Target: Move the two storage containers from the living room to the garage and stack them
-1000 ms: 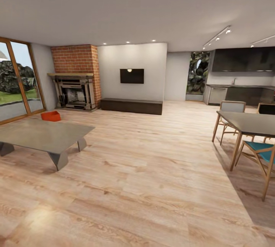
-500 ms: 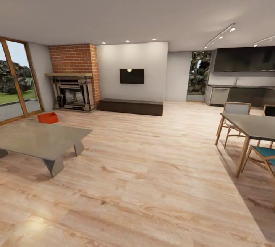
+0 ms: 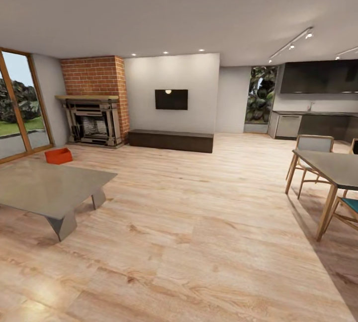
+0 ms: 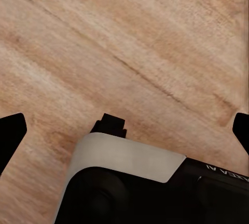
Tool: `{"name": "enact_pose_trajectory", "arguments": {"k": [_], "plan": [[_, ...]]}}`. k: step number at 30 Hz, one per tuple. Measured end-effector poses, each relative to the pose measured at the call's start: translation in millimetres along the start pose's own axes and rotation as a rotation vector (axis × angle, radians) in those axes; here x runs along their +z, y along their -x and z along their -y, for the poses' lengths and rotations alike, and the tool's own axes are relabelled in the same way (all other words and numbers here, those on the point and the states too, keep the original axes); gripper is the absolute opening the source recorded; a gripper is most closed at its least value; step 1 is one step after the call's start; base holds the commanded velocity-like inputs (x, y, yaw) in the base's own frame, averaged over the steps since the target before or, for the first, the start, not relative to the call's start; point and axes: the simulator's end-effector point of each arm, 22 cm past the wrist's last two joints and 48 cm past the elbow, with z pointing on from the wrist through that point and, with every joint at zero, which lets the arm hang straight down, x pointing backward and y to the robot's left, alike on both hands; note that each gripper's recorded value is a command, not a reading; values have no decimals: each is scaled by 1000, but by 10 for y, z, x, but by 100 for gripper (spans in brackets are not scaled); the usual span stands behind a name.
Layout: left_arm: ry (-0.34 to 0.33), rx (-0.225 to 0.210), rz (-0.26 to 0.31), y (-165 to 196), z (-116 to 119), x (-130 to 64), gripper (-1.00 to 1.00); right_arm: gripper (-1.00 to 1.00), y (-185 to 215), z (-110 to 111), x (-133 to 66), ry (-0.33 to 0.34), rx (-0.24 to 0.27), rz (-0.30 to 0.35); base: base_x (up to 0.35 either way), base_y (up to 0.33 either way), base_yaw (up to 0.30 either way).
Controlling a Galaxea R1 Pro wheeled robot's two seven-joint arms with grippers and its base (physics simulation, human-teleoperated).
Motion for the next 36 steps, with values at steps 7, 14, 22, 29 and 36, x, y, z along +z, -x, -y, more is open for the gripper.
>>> {"name": "enact_pose_trajectory", "arguments": {"k": [7, 14, 22, 29, 36], "plan": [[0, 0, 0, 1, 0, 0, 100, 100, 0, 0, 0, 0, 0, 0, 321, 0, 0], [0, 0, 0, 1, 0, 0, 100, 100, 0, 0, 0, 0, 0, 0, 321, 0, 0], [0, 0, 1, 2, 0, 0, 100, 100, 0, 0, 0, 0, 0, 0, 321, 0, 0], [0, 0, 0, 0, 0, 0, 100, 100, 0, 0, 0, 0, 0, 0, 321, 0, 0], [0, 0, 0, 0, 0, 0, 100, 100, 0, 0, 0, 0, 0, 0, 321, 0, 0]]}}
